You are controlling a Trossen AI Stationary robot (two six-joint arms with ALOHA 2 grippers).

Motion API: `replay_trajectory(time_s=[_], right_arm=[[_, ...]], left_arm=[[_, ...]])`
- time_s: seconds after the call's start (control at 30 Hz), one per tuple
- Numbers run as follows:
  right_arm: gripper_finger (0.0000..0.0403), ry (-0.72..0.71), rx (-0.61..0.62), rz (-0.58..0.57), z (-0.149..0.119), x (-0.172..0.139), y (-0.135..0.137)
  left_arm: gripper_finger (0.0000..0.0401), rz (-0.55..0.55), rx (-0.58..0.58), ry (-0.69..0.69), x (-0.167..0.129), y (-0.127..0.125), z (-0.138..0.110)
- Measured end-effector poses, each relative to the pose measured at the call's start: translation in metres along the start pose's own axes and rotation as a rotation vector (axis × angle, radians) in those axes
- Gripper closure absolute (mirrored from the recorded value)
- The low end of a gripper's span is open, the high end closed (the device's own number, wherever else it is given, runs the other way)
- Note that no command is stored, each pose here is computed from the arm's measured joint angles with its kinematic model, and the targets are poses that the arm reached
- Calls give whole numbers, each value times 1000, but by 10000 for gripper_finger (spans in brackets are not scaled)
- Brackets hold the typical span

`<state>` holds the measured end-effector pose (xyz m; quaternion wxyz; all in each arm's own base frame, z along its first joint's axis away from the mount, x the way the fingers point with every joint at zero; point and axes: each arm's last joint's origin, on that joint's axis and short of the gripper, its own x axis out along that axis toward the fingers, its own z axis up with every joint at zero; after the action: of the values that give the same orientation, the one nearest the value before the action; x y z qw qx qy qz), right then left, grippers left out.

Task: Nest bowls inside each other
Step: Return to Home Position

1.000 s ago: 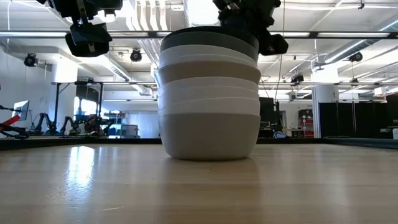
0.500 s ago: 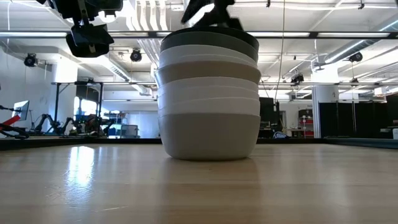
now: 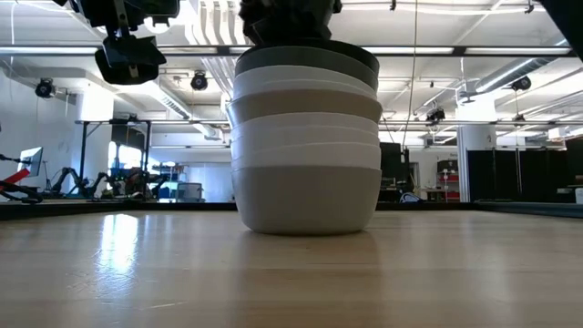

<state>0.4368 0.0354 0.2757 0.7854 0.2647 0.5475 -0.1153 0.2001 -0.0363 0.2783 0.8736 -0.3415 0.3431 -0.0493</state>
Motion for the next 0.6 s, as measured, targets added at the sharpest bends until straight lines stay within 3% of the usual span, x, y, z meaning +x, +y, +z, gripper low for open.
replay_trajectory(time_s=[0.6], right_arm=[[323, 66, -46, -85, 7, 23, 3]], left_arm=[[166, 1, 0, 3, 0, 0, 0]])
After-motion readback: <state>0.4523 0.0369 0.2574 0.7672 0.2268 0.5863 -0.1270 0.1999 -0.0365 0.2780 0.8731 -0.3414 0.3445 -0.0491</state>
